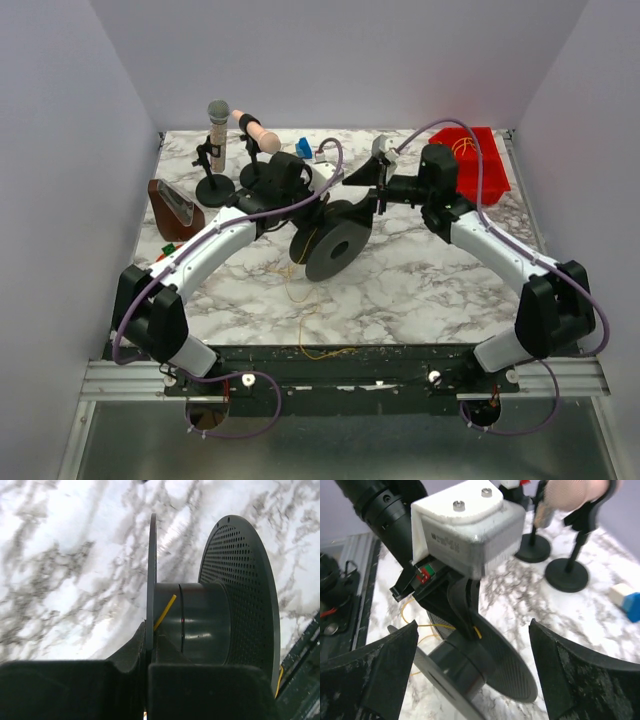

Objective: Wrap the cables

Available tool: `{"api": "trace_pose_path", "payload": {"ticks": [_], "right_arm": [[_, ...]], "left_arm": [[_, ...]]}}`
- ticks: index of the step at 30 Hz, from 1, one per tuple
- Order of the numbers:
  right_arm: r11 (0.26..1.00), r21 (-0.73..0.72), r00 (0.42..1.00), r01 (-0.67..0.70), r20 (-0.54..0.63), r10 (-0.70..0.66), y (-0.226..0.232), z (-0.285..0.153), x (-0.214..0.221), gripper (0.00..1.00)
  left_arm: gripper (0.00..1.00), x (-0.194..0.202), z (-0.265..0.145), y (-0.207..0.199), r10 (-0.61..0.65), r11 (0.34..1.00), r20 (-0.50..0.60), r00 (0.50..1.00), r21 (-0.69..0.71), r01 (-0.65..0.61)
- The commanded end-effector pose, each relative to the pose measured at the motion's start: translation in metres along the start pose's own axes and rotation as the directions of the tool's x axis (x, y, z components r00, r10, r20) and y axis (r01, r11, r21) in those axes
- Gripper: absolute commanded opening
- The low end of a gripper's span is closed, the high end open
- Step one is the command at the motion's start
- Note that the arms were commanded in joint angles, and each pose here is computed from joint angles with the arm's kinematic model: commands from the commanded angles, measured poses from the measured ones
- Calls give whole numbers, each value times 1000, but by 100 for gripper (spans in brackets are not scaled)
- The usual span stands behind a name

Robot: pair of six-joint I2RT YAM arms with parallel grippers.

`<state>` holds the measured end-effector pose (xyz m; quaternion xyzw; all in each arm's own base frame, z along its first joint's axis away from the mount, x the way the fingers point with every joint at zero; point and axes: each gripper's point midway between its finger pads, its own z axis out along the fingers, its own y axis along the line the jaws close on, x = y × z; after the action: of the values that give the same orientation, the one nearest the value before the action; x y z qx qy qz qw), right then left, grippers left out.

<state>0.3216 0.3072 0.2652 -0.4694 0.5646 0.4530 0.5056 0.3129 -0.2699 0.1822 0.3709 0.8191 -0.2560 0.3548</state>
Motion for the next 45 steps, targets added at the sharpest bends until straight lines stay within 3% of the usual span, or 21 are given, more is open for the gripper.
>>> {"api": "trace_pose_path", "payload": {"ticks": [1,4,7,10,13,16,20,27,31,35,36,37,39,42,45], "right_arm": [[972,221,995,84,33,-94,-18,-20,-54,100],[922,374,988,96,77,-134,-25,-41,-85,100],[898,438,975,41,179,-132,-20,-55,-107,100],[928,366,947,63,271,-171,8,-58,-110,100],[976,194,929,95,336,-157,40,-45,-87,100],[984,175,968,-45,250,-1,38,-8,-32,100],[965,256,998,-58,4,59,48,47,48,100],[965,238,984,-113,-108,142,72,92,114,100],[924,359,969,-132,-151,197,52,90,147,100],[925,360,952,-124,-221,214,52,90,170,99],[932,334,947,-137,-231,222,57,93,174,94],[937,312,945,-158,-228,235,60,96,175,81],[937,294,943,-191,-211,259,64,101,175,43],[922,307,942,-234,-162,293,53,97,169,1],[851,420,921,-315,-82,381,1,64,165,1]], "left_arm": [[0,-70,-59,31,37,976,169,985,-217,0],[0,-104,-95,43,44,955,248,968,-294,32],[0,-141,-137,45,74,933,319,945,-357,48],[0,-170,-178,40,122,914,371,920,-404,41],[0,-189,-209,37,158,893,412,897,-447,48],[0,-200,-232,31,182,884,445,877,-464,52],[0,-213,-264,25,213,864,484,849,-499,67],[0,-227,-303,11,255,856,535,805,-512,69],[0,-231,-314,6,272,855,551,789,-515,65],[0,-234,-321,4,287,850,557,779,-523,61],[0,-235,-322,4,289,851,560,776,-522,61],[0,-237,-325,3,288,851,568,771,-521,66],[0,-240,-329,-1,288,855,580,762,-515,68],[0,-246,-347,-12,301,862,613,731,-503,67],[0,-246,-370,-23,326,859,634,701,-508,60]]}}
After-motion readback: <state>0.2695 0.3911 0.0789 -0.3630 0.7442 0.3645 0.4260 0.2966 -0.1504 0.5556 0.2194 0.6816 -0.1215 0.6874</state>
